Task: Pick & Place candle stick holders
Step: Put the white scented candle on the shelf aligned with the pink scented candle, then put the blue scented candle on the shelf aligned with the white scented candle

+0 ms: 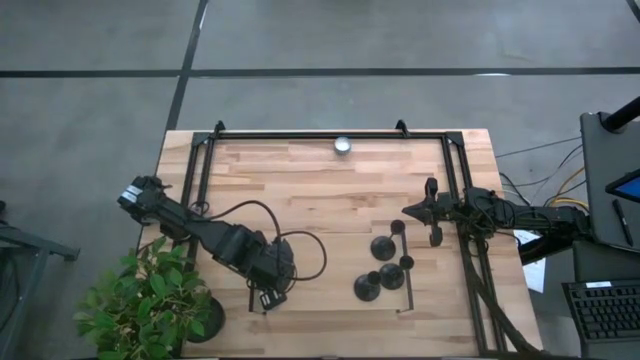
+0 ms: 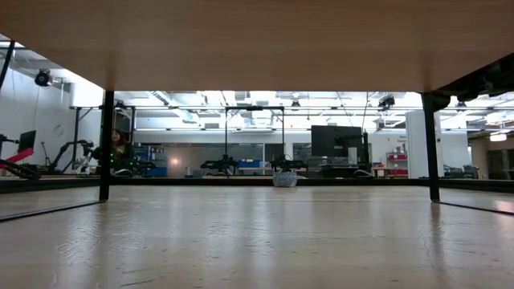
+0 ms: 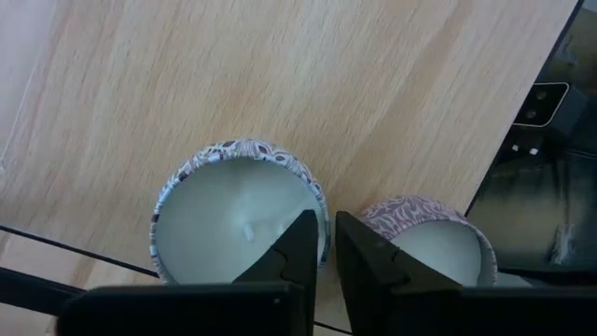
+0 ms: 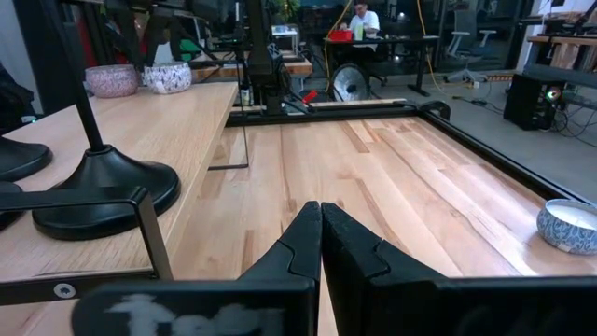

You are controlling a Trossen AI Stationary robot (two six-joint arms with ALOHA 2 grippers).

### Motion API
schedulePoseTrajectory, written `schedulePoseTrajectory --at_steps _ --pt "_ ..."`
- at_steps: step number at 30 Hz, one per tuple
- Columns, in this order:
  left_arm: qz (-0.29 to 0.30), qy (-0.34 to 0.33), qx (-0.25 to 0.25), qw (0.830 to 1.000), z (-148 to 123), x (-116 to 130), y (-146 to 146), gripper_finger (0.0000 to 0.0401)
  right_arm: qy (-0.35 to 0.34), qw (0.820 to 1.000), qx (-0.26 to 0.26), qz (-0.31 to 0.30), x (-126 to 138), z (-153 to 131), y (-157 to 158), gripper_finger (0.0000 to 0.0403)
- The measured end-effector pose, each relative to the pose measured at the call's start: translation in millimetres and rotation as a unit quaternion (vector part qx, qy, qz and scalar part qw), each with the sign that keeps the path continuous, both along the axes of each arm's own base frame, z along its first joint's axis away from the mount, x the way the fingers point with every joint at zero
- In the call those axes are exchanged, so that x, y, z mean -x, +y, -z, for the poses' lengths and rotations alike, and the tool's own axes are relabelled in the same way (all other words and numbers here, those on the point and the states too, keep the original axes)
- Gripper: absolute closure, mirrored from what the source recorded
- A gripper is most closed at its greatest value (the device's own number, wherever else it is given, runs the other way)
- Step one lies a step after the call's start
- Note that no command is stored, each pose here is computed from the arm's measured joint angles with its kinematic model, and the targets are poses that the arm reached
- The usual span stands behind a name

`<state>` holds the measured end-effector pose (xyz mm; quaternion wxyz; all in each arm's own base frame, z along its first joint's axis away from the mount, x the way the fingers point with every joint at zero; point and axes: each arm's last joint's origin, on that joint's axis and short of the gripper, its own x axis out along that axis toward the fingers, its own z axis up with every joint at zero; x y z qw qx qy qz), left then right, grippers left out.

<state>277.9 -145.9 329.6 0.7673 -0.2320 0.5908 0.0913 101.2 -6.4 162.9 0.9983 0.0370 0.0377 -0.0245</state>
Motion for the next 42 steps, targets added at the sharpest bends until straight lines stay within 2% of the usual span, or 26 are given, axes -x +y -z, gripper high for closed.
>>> schedulePoseTrajectory --at_steps 11,14,17,26,30,34,42 --pt "-0.001 -0.026 0.018 0.999 -19 6 8 0.0318 0.0 1.0 0.0 0.0 0 0 0 0.0394" --pt "0.009 -0.051 -0.008 0.999 -25 4 15 0.0312 0.0 1.0 0.0 0.0 0 0 0 0.0394" --pt "0.014 -0.082 -0.058 0.995 -31 -3 31 0.0313 0.0 1.0 0.0 0.0 0 0 0 0.0394" --pt "0.021 -0.108 -0.137 0.984 -34 -29 112 0.0313 0.0 1.0 0.0 0.0 0 0 0 0.0394" --pt "-0.044 -0.125 -0.146 0.98 -35 -36 161 0.0313 0.0 1.0 0.0 0.0 0 0 0 0.0394" --pt "-0.122 -0.163 -0.147 0.968 -36 -43 211 0.0312 0.0 1.0 0.0 0.0 0 0 0 0.0394" --pt "-0.177 -0.222 -0.116 0.952 -18 -60 290 0.0312 0.0 1.0 0.0 0.0 0 0 0 0.0394"
